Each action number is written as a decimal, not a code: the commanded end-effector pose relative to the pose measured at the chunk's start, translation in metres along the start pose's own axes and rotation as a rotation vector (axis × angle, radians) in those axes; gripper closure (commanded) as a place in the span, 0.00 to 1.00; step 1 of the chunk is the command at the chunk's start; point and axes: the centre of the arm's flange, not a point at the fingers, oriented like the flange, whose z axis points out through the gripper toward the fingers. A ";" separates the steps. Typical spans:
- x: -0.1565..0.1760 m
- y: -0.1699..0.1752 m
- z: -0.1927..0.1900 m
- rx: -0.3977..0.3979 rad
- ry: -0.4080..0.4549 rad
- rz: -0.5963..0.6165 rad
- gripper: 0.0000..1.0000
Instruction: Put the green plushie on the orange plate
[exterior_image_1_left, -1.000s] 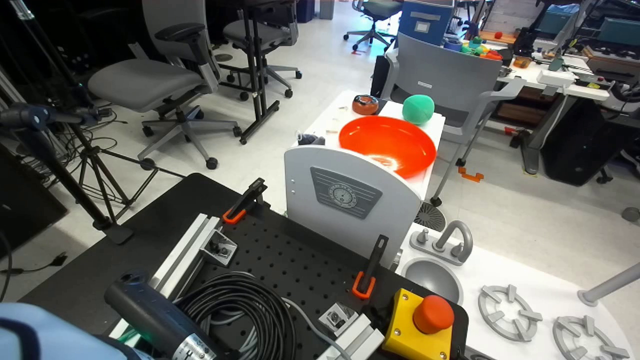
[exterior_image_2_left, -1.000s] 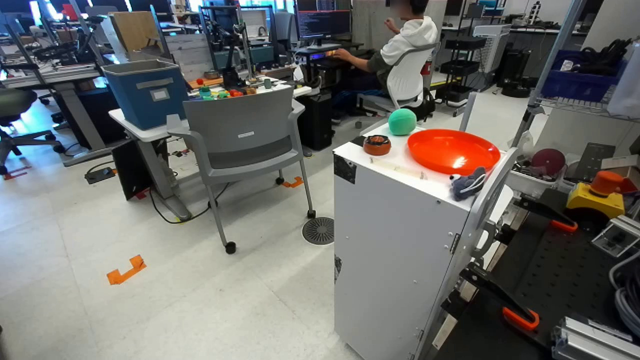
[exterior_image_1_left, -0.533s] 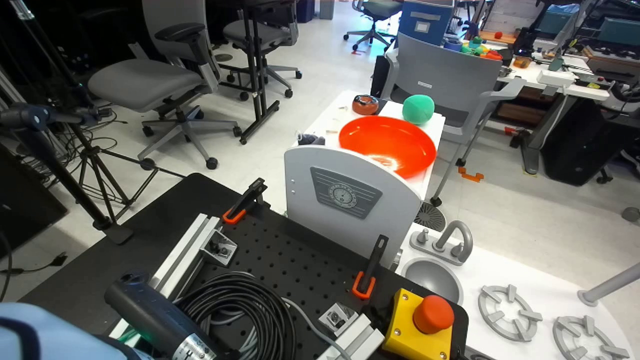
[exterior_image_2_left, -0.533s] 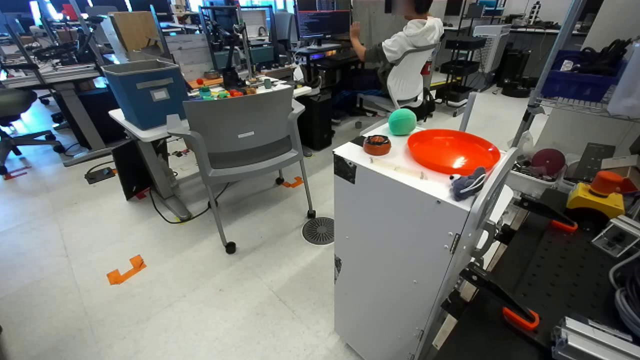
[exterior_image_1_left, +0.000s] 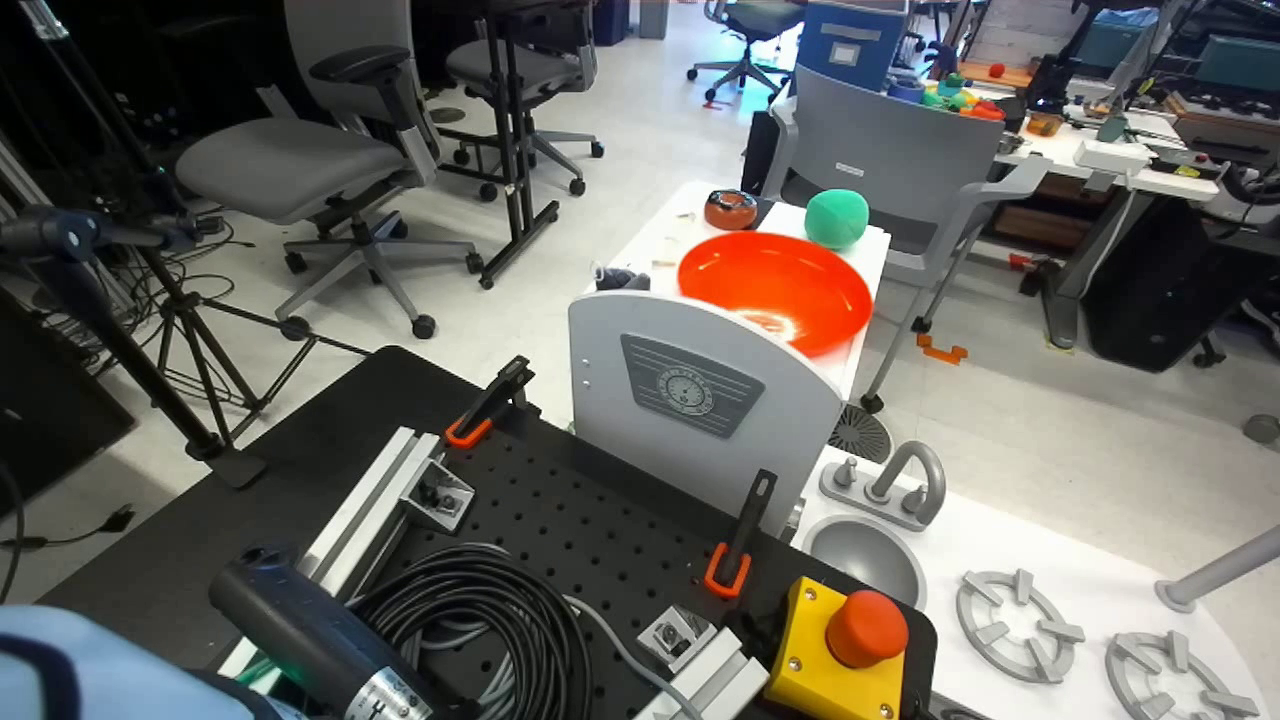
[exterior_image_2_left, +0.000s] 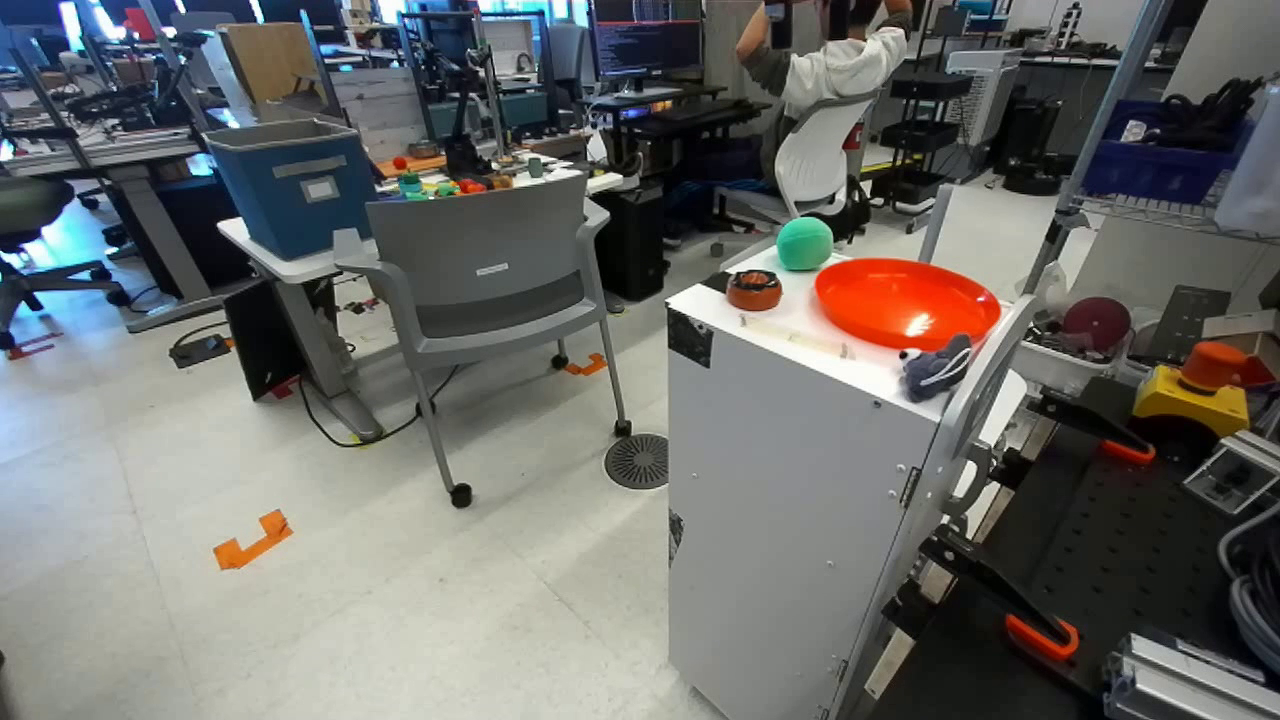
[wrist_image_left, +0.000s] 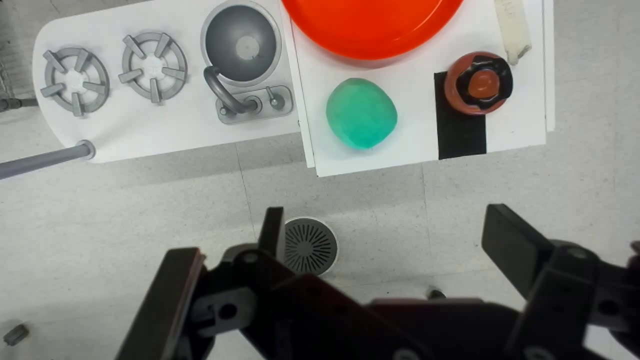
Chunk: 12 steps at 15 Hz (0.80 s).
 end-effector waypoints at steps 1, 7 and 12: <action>0.008 -0.003 0.008 -0.032 0.006 -0.016 0.00; 0.012 -0.008 0.021 -0.059 -0.018 -0.036 0.00; 0.015 -0.010 0.030 -0.089 -0.033 -0.045 0.00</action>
